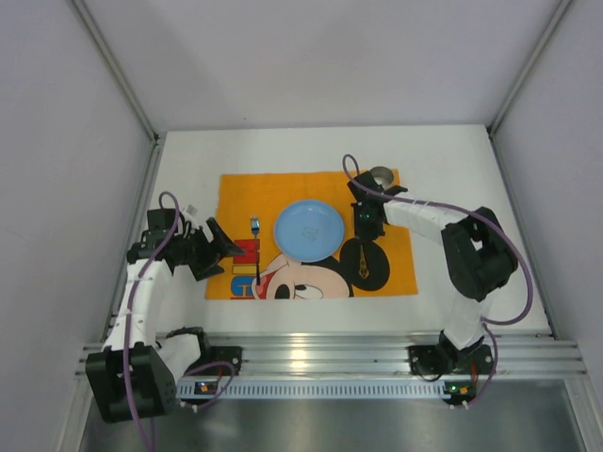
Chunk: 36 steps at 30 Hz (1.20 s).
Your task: Set the dinner table for one person
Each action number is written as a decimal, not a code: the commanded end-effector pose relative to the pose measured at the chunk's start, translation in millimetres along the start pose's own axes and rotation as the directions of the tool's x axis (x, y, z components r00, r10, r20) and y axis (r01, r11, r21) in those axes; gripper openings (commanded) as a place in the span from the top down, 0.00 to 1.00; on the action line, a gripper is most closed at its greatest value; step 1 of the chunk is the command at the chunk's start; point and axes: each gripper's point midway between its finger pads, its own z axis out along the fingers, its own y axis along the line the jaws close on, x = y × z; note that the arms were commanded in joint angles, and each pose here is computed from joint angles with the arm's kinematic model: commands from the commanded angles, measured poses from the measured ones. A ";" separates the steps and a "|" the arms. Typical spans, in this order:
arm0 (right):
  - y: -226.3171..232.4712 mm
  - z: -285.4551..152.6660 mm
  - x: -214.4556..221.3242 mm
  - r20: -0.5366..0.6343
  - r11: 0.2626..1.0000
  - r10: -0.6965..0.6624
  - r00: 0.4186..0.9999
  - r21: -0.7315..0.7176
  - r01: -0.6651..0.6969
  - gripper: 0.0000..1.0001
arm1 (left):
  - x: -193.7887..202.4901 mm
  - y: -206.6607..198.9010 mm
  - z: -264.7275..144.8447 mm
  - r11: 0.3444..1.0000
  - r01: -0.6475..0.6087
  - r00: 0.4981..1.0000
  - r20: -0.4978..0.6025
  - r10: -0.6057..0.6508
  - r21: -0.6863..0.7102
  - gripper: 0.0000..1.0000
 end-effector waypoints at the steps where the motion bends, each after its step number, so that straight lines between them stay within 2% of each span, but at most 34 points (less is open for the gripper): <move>1: 17.1 -3.8 -31.1 0.094 1.000 0.014 0.995 -0.024 -0.012 1.00 | 0.1 -1.5 -2.9 1.000 0.001 1.000 0.010 -0.001 -0.003 0.13; 6: 13.9 5.4 -27.3 0.072 1.000 0.025 0.997 0.001 -0.025 0.99 | -0.4 -1.0 -2.1 1.000 0.002 1.000 0.008 -0.002 -0.003 0.13; 11: 9.4 9.5 -21.9 0.056 0.999 0.021 0.998 0.026 -0.022 0.84 | 0.2 -0.7 -1.1 1.000 0.005 1.000 0.003 -0.005 -0.003 0.13; 14: 9.6 7.8 -24.5 0.061 0.999 0.023 0.998 0.025 -0.025 0.78 | -0.7 -0.2 0.0 1.000 0.007 1.000 0.003 -0.007 -0.005 0.13; 18: 12.2 -2.8 -29.9 0.077 1.000 0.025 0.997 0.013 -0.026 0.79 | -0.4 -0.3 0.5 1.000 0.012 1.000 -0.002 -0.012 -0.003 0.13; 24: 17.9 -63.7 -42.6 0.171 0.998 0.024 0.985 -0.058 -0.014 0.79 | 0.7 -1.5 0.2 1.000 0.005 1.000 -0.006 -0.005 0.004 0.12; 29: 29.7 -142.4 -27.3 0.296 0.972 -0.015 0.955 -0.222 0.084 0.74 | 1.0 -1.0 0.9 1.000 0.010 1.000 -0.010 -0.010 0.004 0.12; 31: 38.1 -181.1 -11.3 0.387 0.935 -0.029 0.922 -0.316 0.162 0.64 | 2.6 -0.1 1.3 1.000 0.019 1.000 -0.023 -0.019 -0.003 0.12; 32: 39.4 -191.2 -4.5 0.410 0.921 -0.025 0.912 -0.345 0.180 0.42 | 1.6 -0.3 1.2 1.000 0.022 1.000 -0.022 -0.022 -0.004 0.12; 33: 36.9 -200.9 10.6 0.419 0.906 0.006 0.908 -0.387 0.172 0.30 | 1.6 -0.5 1.7 1.000 0.026 0.999 -0.027 -0.026 -0.005 0.12; 35: 42.1 -201.7 33.5 0.365 0.869 0.034 0.930 -0.471 0.153 0.09 | -6.0 -4.8 1.0 1.000 0.031 0.999 -0.021 -0.031 -0.006 0.13; 36: 40.4 -194.3 51.9 0.316 0.857 0.037 0.948 -0.498 0.133 0.07 | -11.7 -7.0 -0.1 1.000 0.029 1.000 -0.009 -0.029 -0.010 0.13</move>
